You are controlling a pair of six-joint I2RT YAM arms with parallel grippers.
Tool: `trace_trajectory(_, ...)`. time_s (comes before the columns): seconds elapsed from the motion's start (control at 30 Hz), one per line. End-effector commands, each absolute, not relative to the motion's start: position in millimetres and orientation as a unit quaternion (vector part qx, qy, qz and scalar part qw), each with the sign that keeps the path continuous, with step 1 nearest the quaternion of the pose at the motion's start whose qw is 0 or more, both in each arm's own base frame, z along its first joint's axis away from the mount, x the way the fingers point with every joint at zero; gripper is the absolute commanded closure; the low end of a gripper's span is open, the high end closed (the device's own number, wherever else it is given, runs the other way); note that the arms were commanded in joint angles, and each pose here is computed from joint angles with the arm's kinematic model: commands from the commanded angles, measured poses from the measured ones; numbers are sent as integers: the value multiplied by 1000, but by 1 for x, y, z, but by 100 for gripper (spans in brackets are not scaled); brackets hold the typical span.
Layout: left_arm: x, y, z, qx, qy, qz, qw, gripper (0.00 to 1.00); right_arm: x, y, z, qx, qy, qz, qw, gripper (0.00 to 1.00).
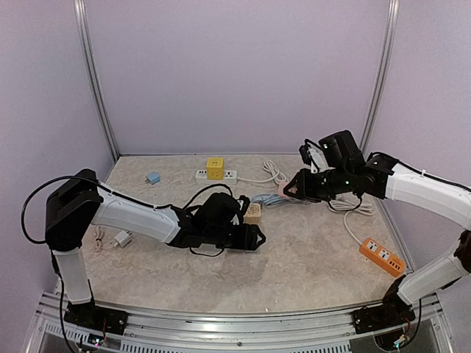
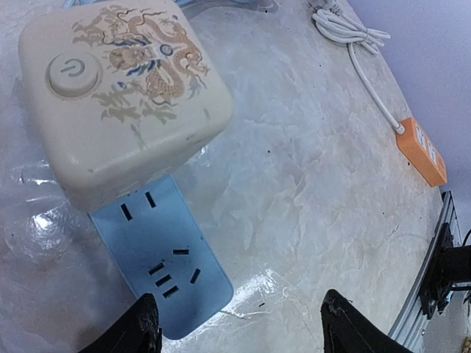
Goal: Insert the plug
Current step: Adjust the socket at the center of the board, then insert the plug into the socket slot.
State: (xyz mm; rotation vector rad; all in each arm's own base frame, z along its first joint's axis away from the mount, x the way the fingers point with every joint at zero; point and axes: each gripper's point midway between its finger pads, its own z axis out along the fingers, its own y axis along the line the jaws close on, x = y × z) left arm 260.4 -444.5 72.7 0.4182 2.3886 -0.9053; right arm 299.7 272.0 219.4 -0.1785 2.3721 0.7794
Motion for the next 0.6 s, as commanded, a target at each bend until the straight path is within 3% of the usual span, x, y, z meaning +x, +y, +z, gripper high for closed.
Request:
trace_trajectory(0.0, 258, -424, 89, 148, 880, -332, 305, 28, 286, 289, 194, -96, 912, 319, 239, 100)
trace_trajectory(0.33, 250, -376, 113, 116, 867, -320, 365, 21, 281, 310, 162, -136, 935, 284, 165, 100)
trace_trajectory(0.5, 252, -346, 128, 103, 857, -294, 412, 2, 279, 329, 150, -146, 942, 267, 138, 100)
trace_trajectory(0.57, 252, -334, 136, 93, 850, -289, 429, 1, 277, 336, 143, -148, 946, 261, 124, 100)
